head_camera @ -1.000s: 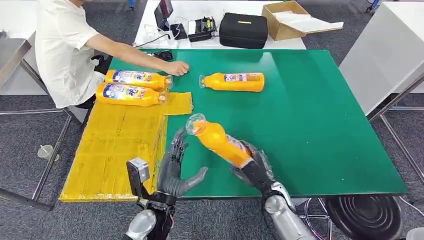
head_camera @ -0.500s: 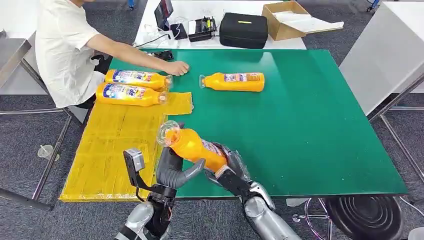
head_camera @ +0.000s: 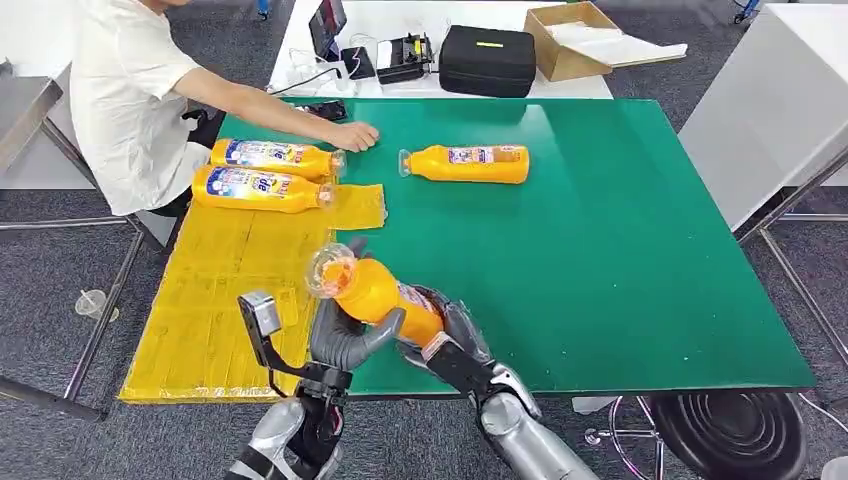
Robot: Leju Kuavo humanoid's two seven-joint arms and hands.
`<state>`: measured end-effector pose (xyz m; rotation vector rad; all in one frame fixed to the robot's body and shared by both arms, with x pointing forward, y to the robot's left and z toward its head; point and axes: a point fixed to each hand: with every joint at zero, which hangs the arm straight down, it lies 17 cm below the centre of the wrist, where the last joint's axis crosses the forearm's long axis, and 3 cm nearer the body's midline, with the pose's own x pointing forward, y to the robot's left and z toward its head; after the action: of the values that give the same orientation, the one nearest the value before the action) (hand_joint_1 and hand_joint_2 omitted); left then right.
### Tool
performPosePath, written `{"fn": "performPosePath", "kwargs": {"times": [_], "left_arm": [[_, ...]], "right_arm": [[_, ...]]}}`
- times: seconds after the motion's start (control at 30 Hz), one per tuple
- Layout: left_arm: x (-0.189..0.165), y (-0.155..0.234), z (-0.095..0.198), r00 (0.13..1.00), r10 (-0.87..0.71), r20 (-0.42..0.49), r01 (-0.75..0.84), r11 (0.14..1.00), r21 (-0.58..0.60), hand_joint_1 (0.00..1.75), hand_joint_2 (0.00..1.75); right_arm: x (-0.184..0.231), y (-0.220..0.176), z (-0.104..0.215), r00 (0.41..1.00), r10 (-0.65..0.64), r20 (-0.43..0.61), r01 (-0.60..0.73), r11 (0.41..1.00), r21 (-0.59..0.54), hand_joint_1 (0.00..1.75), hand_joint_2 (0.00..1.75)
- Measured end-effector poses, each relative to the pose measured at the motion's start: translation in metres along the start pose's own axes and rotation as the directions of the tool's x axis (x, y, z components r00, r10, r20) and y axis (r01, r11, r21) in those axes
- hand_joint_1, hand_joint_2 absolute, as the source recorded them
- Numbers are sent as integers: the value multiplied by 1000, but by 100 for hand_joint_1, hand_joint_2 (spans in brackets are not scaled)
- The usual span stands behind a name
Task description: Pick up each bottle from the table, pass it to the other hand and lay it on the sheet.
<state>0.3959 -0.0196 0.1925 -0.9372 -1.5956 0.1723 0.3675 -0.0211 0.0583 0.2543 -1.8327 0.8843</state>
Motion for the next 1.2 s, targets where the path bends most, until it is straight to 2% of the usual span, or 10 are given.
{"fn": "performPosePath", "kwargs": {"times": [0.03, 0.07, 0.1, 0.47, 0.5, 0.53, 1.0, 1.1, 1.2], "left_arm": [[0, 0, 0, 1000, 1, 1, -1, 1000, -1, 0, 175], [0, 0, 0, 1000, 1, 2, -1, 1000, -1, 66, 175], [1, 0, 0, 1000, 1, 2, -1, 1000, -1, 175, 175], [7, -2, -2, 999, -22, 33, 22, 1000, -14, 175, 175], [7, -2, -2, 999, -23, 34, 24, 1000, -15, 175, 175], [7, -2, -2, 999, -24, 36, 24, 1000, -15, 175, 175], [7, -2, -3, 992, -114, 45, 114, 993, -5, 175, 175], [15, 9, -3, 957, -276, 94, 272, 961, 52, 175, 175], [31, 27, 0, 883, -450, 136, 436, 892, 122, 175, 175]], "right_arm": [[0, 0, 0, 1000, -1, 1, 1, 1000, 1, 175, 175], [1, 1, 0, 1000, -2, 2, 2, 1000, 4, 175, 175], [1, 1, 0, 1000, -3, 2, 3, 1000, 6, 175, 175], [3, 1, -3, 1000, -29, 8, 29, 1000, 10, 175, 175], [3, 1, -3, 999, -31, 7, 31, 999, 10, 159, 175], [3, 1, -3, 999, -35, 7, 35, 999, 9, 0, 175], [1, -3, -3, 1000, 16, -6, -16, 999, -40, 0, 175], [-13, -16, 8, 989, 139, -51, -144, 984, -106, 0, 175], [-37, -47, 36, 942, 302, -147, -329, 919, -219, 0, 175]]}}
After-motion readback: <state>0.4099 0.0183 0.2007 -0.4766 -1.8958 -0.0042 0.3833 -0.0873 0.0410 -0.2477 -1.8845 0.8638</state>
